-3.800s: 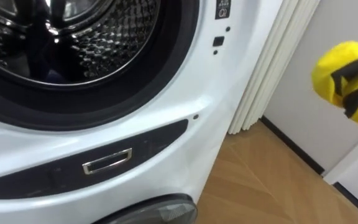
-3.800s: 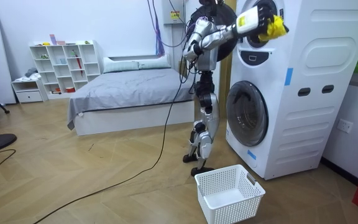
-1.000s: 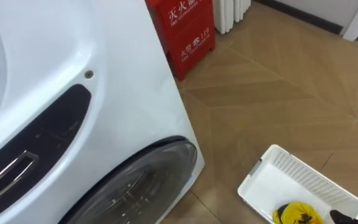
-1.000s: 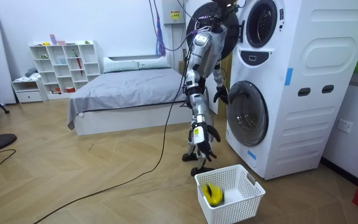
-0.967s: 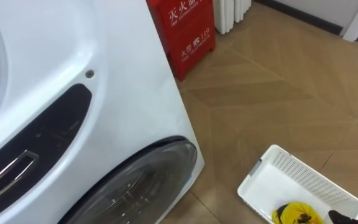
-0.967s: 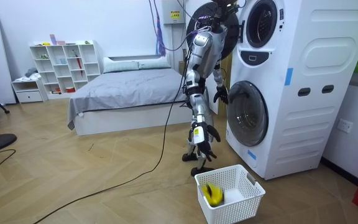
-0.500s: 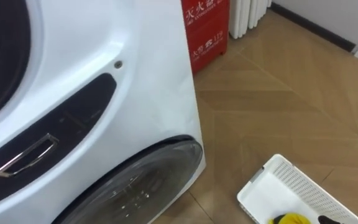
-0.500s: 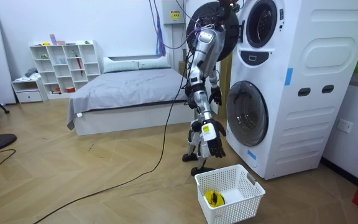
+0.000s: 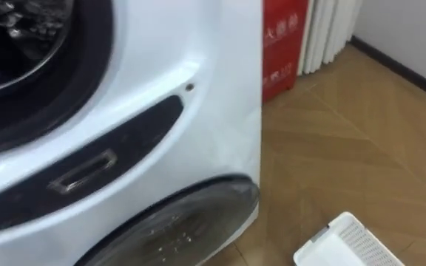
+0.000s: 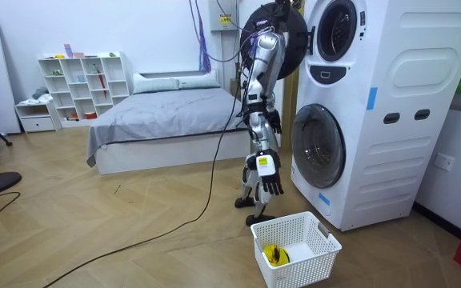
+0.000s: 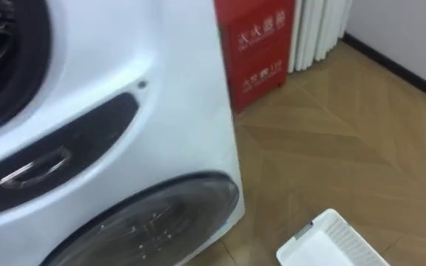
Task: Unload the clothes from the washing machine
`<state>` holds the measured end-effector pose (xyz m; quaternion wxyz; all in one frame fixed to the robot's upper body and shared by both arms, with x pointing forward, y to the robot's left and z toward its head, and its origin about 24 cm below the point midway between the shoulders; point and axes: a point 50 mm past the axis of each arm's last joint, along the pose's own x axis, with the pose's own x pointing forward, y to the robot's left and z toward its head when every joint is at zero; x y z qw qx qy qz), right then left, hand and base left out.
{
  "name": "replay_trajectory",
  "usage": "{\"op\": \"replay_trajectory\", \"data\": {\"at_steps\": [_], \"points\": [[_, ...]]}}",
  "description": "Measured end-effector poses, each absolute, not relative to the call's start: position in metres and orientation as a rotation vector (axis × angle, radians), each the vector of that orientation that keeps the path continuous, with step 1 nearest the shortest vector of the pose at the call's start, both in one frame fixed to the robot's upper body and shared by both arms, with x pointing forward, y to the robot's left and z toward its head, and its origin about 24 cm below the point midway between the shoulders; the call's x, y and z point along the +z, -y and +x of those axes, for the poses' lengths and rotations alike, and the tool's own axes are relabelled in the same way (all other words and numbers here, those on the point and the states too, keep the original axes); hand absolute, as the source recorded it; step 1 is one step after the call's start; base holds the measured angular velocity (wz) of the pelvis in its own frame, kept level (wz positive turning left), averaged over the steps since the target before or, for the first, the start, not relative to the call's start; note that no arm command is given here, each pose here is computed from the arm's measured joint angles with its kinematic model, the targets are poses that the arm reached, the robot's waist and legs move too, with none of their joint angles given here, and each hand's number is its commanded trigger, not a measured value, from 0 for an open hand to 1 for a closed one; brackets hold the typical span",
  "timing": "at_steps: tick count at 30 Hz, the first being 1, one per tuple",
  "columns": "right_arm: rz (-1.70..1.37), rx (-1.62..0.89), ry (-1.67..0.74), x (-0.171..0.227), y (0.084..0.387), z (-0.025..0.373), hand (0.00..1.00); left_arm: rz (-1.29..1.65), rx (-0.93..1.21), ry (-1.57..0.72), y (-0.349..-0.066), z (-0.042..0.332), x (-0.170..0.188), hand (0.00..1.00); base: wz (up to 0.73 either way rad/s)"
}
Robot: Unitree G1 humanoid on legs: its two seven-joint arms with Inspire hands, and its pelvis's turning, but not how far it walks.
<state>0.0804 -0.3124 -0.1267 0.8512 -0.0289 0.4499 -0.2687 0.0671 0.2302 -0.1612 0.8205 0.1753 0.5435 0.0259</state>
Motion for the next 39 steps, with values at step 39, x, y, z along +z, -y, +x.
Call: {"op": "replay_trajectory", "data": {"at_steps": [39], "points": [[-0.094, -0.088, -1.237, -0.165, 0.229, 0.068, 0.0, 0.26, 0.267, -1.313, -0.235, 0.031, -0.166, 0.0, 0.23]]}}
